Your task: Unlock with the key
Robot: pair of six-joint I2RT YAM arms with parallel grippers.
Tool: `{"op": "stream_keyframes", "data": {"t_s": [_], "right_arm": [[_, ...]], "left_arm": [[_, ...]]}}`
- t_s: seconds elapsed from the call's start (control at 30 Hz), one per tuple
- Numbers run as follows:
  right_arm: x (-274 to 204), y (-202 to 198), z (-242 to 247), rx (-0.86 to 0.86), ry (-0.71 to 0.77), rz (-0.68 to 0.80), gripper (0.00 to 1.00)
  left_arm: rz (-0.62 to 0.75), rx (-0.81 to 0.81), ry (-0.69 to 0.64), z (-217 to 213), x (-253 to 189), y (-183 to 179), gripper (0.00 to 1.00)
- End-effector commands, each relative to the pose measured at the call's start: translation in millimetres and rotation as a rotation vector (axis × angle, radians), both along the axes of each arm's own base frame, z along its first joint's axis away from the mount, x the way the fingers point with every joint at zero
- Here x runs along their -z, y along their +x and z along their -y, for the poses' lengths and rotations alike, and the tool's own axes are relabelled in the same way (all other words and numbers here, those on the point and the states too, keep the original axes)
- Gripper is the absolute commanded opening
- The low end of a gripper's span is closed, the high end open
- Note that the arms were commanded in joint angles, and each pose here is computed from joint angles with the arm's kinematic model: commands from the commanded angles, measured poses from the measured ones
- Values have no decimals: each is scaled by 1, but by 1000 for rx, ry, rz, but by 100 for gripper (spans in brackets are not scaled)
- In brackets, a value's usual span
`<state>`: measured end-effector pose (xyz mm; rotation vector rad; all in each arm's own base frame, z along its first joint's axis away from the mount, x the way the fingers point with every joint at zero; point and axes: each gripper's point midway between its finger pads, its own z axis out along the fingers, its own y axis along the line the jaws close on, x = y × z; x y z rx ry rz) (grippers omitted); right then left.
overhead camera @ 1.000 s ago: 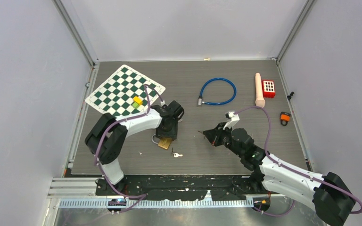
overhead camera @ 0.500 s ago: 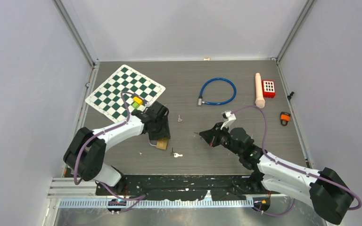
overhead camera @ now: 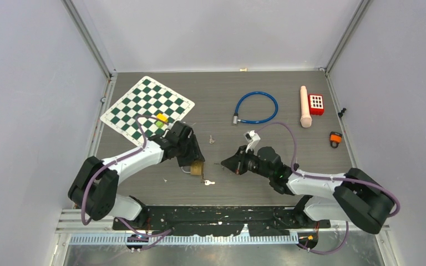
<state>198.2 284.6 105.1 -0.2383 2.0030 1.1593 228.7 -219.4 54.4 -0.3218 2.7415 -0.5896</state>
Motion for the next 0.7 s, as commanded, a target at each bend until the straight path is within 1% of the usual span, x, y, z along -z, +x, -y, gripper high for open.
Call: {"op": "stream_keyframes", "data": {"t_s": [0.0,0.33,0.67], "right_arm": [[-41,4,-32,-72,149,61,5],[-39,5,-54,-110,155,55,5],[-29,11,-45,-40,120,39,5]], "left_arm": [[84,-34,-182,23,-41,17,0],[93,-56,-259,30,-56,18,0],[102,-63,-270,29,-60,19,0]]}}
